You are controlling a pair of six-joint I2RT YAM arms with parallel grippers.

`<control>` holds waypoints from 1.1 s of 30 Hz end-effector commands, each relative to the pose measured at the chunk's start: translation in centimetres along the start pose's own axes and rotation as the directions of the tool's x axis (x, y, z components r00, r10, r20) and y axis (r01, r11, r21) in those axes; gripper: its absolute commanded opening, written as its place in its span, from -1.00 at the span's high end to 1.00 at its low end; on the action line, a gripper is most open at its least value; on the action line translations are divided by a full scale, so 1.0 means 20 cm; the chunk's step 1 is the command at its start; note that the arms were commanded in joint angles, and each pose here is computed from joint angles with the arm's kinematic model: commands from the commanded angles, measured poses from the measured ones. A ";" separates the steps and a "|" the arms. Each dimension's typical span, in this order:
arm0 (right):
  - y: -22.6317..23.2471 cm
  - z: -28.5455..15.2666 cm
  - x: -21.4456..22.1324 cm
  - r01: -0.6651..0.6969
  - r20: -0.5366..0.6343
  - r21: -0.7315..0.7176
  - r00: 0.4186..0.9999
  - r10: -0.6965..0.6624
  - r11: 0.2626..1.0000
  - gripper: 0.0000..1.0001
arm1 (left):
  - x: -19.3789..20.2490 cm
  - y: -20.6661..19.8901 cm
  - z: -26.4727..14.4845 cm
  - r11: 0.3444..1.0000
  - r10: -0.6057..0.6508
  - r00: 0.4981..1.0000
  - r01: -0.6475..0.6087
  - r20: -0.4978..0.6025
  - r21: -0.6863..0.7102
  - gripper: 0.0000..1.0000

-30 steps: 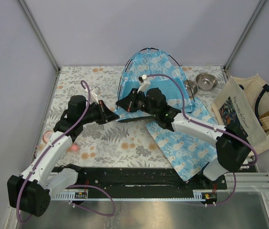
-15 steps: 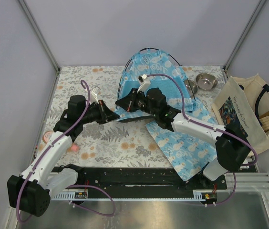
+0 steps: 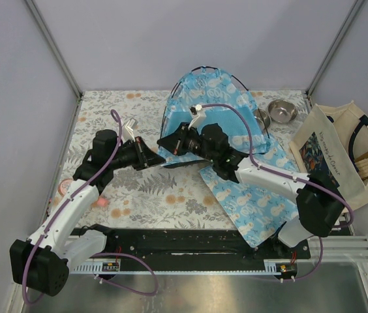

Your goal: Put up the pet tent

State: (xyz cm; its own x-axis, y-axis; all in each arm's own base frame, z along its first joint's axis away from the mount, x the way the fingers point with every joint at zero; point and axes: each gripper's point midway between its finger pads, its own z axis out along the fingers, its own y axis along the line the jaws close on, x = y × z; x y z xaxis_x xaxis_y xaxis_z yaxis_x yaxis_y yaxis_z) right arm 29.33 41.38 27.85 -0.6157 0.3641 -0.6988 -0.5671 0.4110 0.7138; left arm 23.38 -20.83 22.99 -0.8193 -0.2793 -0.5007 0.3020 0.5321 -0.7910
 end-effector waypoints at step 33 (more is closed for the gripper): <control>-0.42 -0.58 0.12 0.220 -0.076 0.362 0.975 -0.207 0.906 -0.42 | -0.38 -0.01 -0.17 0.968 0.197 0.932 -0.137 0.303 -0.209 -0.45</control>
State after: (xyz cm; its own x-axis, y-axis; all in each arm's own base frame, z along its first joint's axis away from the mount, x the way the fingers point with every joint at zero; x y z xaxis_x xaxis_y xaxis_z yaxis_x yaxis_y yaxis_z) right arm 26.62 33.85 20.02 -0.6051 0.2088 -0.7683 -0.5118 0.6372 0.5763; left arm 25.30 -17.88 26.34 -0.6743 -0.3570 -0.6464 0.3188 0.6488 -0.6909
